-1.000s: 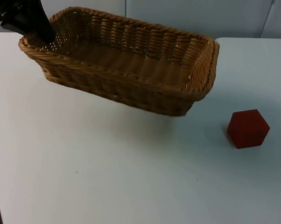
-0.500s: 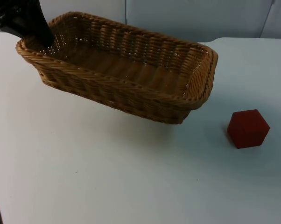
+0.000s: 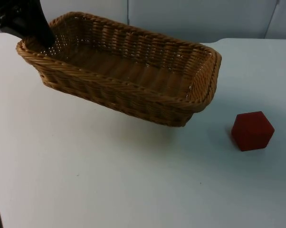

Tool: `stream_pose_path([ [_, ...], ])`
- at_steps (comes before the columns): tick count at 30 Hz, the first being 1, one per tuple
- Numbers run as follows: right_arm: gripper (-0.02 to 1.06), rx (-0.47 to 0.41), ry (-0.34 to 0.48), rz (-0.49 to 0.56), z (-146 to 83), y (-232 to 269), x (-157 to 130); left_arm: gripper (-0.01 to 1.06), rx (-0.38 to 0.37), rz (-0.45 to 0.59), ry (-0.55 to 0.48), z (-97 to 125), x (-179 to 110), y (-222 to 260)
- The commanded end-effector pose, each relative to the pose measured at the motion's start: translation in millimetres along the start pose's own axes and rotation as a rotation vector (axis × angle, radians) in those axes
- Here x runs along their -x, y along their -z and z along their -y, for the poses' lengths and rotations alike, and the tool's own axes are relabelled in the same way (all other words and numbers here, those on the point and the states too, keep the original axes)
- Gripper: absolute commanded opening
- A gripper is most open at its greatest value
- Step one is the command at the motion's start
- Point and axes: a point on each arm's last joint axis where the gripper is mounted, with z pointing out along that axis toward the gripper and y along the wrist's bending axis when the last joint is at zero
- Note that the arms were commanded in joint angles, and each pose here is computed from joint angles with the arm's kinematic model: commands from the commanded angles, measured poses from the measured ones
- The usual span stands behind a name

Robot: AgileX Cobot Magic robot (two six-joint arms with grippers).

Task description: Pick up the basket with the left hand and place the cube into the basket with the right hand.

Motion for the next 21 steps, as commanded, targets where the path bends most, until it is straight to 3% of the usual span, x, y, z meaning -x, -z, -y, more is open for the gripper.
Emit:
stream_pose_path([
  [1,0.00,0.004,0.025,0.006,-1.8,-7.8,11.4,0.00,-0.045,0.018,0.012,8.8,1.1,1.6],
  [7,0.00,0.032,0.115,-0.111,-13.4,-59.2,50.3,0.00,-0.043,0.016,0.011,8.6,1.0,1.6],
  [9,0.00,0.039,0.120,-0.153,-17.5,-79.7,64.8,0.00,-0.043,0.018,0.008,8.9,1.4,2.0],
  [11,0.00,0.041,0.128,-0.207,-21.7,-104.2,77.8,0.00,-0.101,0.041,0.009,23.3,4.0,0.4],
  [15,0.00,0.042,0.133,-0.297,-26.8,-135.0,93.8,0.00,-0.164,0.056,0.031,31.1,6.2,-2.3],
  [21,0.00,0.055,0.114,-0.333,-32.1,-157.2,110.3,0.00,-0.162,0.077,0.037,30.3,8.4,-3.1],
])
